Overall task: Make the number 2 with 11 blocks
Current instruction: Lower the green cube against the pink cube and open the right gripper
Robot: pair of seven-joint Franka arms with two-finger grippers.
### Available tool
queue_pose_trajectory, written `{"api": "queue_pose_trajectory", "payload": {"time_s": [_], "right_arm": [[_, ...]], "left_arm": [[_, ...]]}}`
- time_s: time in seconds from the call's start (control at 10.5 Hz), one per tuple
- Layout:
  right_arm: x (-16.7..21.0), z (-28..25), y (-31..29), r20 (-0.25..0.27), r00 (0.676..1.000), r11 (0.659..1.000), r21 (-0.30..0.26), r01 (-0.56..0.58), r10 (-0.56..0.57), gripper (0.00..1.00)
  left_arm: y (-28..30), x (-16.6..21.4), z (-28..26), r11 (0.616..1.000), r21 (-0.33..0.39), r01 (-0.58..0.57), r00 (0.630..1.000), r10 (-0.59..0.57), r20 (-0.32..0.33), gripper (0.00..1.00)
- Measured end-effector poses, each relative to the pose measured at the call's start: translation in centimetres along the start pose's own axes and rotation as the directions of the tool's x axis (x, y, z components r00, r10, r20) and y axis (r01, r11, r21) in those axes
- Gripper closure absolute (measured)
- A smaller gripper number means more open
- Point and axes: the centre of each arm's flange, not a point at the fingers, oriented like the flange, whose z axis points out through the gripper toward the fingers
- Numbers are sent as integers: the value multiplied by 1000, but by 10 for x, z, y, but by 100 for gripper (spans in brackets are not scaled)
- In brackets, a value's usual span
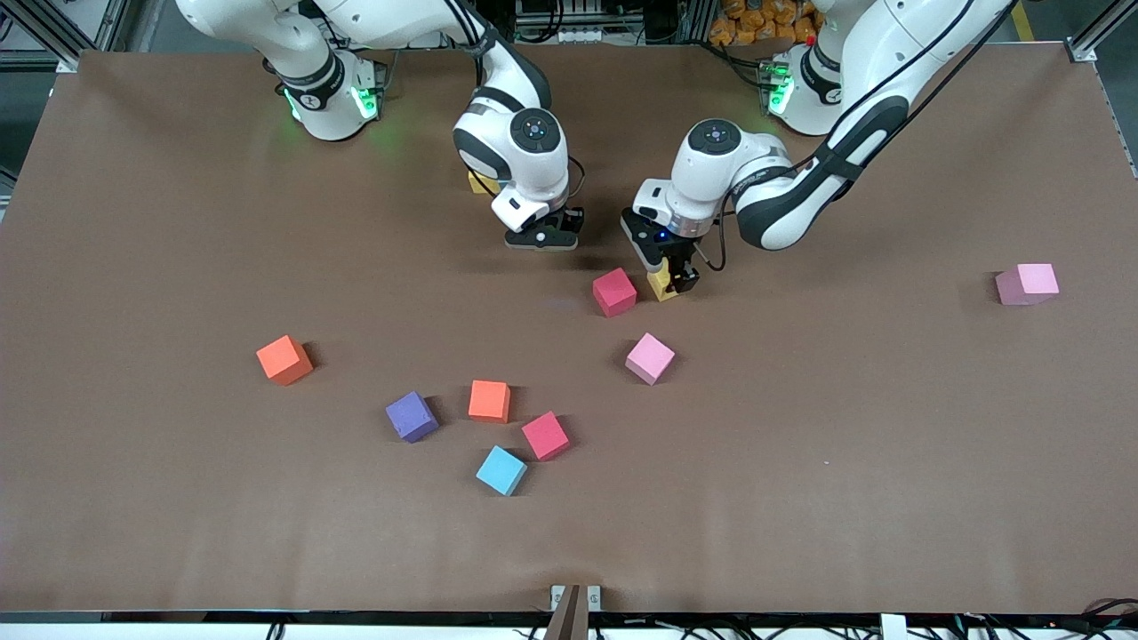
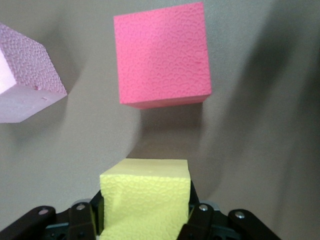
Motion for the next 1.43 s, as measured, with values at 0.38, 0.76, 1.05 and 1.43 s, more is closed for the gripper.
{"api": "queue_pose_trajectory", "payload": {"time_s": [0.38,0.76,1.05,1.43], "right_arm": [[0,0,0,0,1000,1000,-1,1,-1,41],[-3,4,3,6,1000,1000,-13,0,0,20],[-3,6,5,8,1000,1000,-16,-2,2,0],[11,-21,9,-26,999,999,16,-30,30,0]], "left_arm": [[2,-2,-1,1000,2,-5,1000,5,4,41],[3,-2,-1,1000,3,-6,1000,6,4,41],[3,-2,-1,1000,3,-6,1000,6,4,41],[2,-2,-1,1000,3,-5,1000,5,4,41]]}}
